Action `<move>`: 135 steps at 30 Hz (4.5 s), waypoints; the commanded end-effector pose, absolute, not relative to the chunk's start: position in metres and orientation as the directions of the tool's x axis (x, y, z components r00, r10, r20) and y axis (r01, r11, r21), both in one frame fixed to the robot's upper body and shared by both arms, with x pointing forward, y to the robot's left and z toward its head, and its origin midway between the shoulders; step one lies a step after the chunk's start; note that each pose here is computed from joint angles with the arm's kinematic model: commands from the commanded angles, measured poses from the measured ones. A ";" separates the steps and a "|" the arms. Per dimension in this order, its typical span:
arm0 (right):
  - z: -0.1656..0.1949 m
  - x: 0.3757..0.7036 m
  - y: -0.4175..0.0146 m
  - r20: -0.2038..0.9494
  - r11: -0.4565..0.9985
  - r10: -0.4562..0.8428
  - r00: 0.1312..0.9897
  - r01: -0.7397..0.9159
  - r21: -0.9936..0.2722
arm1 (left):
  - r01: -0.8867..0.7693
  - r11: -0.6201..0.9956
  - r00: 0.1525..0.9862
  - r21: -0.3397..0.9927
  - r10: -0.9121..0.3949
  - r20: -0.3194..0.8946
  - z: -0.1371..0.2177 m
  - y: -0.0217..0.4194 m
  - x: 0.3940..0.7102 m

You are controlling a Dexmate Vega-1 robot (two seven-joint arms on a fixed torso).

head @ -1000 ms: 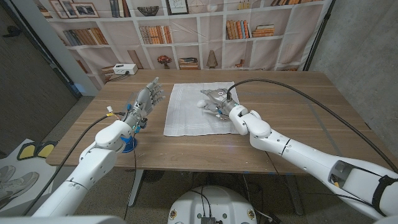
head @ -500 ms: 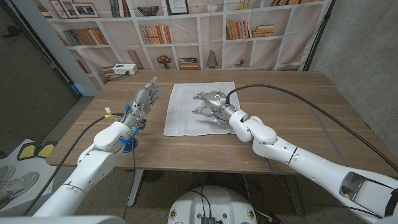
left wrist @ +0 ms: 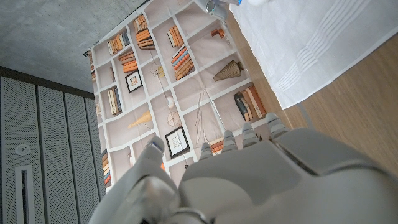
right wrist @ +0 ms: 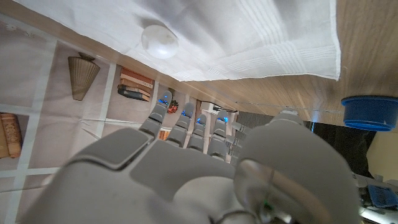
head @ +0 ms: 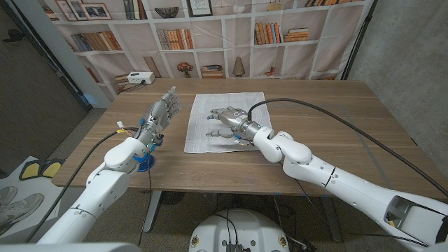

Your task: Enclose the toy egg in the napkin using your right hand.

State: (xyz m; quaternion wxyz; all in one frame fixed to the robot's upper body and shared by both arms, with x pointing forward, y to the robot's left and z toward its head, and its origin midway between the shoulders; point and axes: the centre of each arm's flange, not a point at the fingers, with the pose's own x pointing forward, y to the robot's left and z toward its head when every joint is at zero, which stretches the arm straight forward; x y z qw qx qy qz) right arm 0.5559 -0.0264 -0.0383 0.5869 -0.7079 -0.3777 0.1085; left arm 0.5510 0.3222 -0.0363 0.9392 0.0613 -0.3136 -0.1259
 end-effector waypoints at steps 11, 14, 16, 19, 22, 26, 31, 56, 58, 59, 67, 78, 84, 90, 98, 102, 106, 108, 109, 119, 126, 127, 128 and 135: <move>-0.066 0.545 0.006 0.157 -0.140 0.715 0.681 0.359 -0.923 | 0.212 0.960 0.774 0.182 -0.279 0.568 -0.036 0.328 0.561; -0.068 0.545 0.008 0.150 -0.143 0.717 0.681 0.354 -0.924 | 0.211 0.960 0.774 0.185 -0.280 0.568 -0.035 0.329 0.562; -0.070 0.546 0.008 0.148 -0.149 0.714 0.684 0.355 -0.923 | 0.213 0.960 0.774 0.184 -0.280 0.568 -0.035 0.329 0.563; -0.073 0.546 0.010 0.149 -0.158 0.708 0.690 0.361 -0.919 | 0.215 0.959 0.776 0.184 -0.282 0.563 -0.036 0.330 0.565; -0.077 0.546 0.011 0.146 -0.165 0.704 0.695 0.361 -0.918 | 0.218 0.958 0.779 0.187 -0.286 0.558 -0.035 0.330 0.567; -0.083 0.546 0.014 0.164 -0.158 0.704 0.691 0.377 -0.913 | 0.222 0.957 0.778 0.187 -0.289 0.558 -0.034 0.331 0.569; -0.090 0.549 0.016 0.184 -0.133 0.699 0.691 0.379 -0.916 | 0.224 0.956 0.778 0.187 -0.291 0.556 -0.033 0.331 0.571; -0.112 0.564 0.026 0.235 -0.126 0.707 0.667 0.446 -0.886 | 0.223 0.957 0.774 0.184 -0.289 0.564 -0.031 0.340 0.572; -0.112 0.565 0.026 0.237 -0.124 0.705 0.668 0.446 -0.886 | 0.222 0.958 0.773 0.183 -0.287 0.566 -0.030 0.341 0.572; -0.112 0.565 0.027 0.240 -0.126 0.705 0.668 0.450 -0.884 | 0.221 0.958 0.772 0.185 -0.288 0.567 -0.029 0.342 0.572; -0.117 0.569 0.029 0.239 -0.131 0.701 0.672 0.450 -0.883 | 0.228 0.956 0.771 0.185 -0.294 0.565 -0.029 0.344 0.575; -0.128 0.573 0.031 0.261 -0.100 0.713 0.651 0.463 -0.881 | 0.219 0.960 0.777 0.173 -0.279 0.565 -0.032 0.349 0.572; -0.133 0.573 0.034 0.280 -0.092 0.715 0.641 0.483 -0.871 | 0.214 0.961 0.778 0.175 -0.276 0.564 -0.030 0.349 0.571; -0.137 0.576 0.030 0.313 -0.081 0.696 0.647 0.503 -0.860 | 0.214 0.961 0.782 0.177 -0.277 0.559 -0.028 0.347 0.571; -0.128 0.574 0.022 0.423 0.002 0.641 0.640 0.549 -0.836 | 0.219 0.958 0.782 0.184 -0.285 0.555 -0.025 0.343 0.573; -0.117 0.571 0.018 0.491 0.060 0.616 0.616 0.585 -0.809 | 0.223 0.957 0.782 0.186 -0.290 0.552 -0.024 0.341 0.575; -0.105 0.566 0.011 0.571 0.137 0.579 0.582 0.620 -0.772 | 0.223 0.957 0.783 0.183 -0.288 0.551 -0.025 0.341 0.577; -0.098 0.563 0.008 0.608 0.172 0.556 0.566 0.638 -0.751 | 0.223 0.958 0.784 0.181 -0.287 0.550 -0.026 0.341 0.578; -0.095 0.562 0.006 0.623 0.187 0.547 0.559 0.643 -0.742 | 0.223 0.958 0.785 0.180 -0.286 0.549 -0.026 0.341 0.578; -0.076 0.560 -0.006 0.710 0.304 0.472 0.522 0.660 -0.687 | 0.217 0.961 0.788 0.173 -0.277 0.550 -0.027 0.341 0.579; -0.069 0.565 -0.011 0.737 0.337 0.430 0.521 0.665 -0.667 | 0.217 0.961 0.791 0.170 -0.276 0.546 -0.029 0.340 0.580; -0.068 0.567 -0.012 0.742 0.338 0.426 0.519 0.669 -0.662 | 0.218 0.961 0.791 0.169 -0.275 0.546 -0.029 0.340 0.581; -0.066 0.568 -0.012 0.745 0.338 0.421 0.518 0.672 -0.659 | 0.217 0.961 0.791 0.169 -0.275 0.546 -0.029 0.339 0.581; -0.055 0.579 -0.015 0.763 0.357 0.390 0.515 0.680 -0.641 | 0.212 0.963 0.792 0.165 -0.269 0.549 -0.030 0.338 0.580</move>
